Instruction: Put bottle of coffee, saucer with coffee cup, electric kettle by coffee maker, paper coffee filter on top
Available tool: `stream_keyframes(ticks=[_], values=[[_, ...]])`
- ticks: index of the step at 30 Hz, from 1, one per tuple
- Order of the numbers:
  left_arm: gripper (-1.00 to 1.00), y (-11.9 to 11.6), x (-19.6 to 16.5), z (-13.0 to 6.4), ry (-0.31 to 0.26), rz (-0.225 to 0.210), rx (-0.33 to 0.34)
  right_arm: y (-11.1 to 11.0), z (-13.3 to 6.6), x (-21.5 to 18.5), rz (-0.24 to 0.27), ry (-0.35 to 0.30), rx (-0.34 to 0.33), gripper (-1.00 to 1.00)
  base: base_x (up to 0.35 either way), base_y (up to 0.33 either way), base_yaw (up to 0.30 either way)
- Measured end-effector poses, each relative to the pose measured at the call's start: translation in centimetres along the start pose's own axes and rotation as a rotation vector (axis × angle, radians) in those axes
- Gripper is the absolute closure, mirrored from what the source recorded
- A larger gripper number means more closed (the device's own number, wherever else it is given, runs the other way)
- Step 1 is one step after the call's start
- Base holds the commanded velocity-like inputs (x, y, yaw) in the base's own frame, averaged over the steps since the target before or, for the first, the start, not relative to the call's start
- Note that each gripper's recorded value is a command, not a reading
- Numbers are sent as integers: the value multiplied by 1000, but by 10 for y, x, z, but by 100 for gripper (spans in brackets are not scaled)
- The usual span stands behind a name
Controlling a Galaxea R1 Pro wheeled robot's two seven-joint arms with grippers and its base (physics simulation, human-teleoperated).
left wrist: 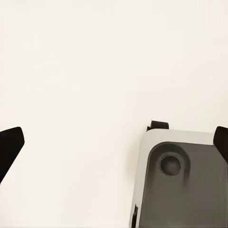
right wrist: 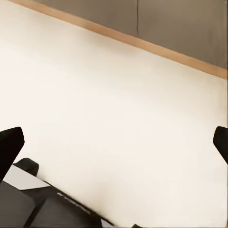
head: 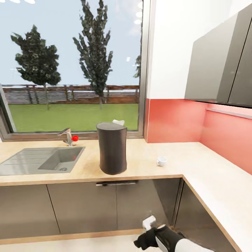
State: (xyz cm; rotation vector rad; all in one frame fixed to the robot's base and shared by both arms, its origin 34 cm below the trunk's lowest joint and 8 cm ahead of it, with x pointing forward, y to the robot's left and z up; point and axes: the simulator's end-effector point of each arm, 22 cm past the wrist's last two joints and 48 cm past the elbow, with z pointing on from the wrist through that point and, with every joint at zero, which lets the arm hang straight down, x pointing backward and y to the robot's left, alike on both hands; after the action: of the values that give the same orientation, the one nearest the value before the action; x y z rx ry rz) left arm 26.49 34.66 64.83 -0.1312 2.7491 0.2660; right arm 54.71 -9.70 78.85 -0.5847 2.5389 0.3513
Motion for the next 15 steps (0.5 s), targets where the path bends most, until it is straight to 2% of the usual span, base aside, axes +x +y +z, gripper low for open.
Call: stream_keyframes(ticks=[4, 5, 9, 15], values=[[-100, 0, -3, -1, -31, -5, 0, -16, 8, 64, 4, -22, 166, -100, 0, 0, 0], [-100, 0, -3, -1, -33, -7, -1, -16, 9, 79, 5, -23, 184, -100, 0, 0, 0], [-100, -2, -1, -1, -32, -15, 1, -13, 9, 106, 2, -20, 204, -100, 0, 0, 0], [-100, -4, -1, -1, -32, -27, 1, -20, 7, 113, 5, -17, 221, -100, 0, 0, 0]])
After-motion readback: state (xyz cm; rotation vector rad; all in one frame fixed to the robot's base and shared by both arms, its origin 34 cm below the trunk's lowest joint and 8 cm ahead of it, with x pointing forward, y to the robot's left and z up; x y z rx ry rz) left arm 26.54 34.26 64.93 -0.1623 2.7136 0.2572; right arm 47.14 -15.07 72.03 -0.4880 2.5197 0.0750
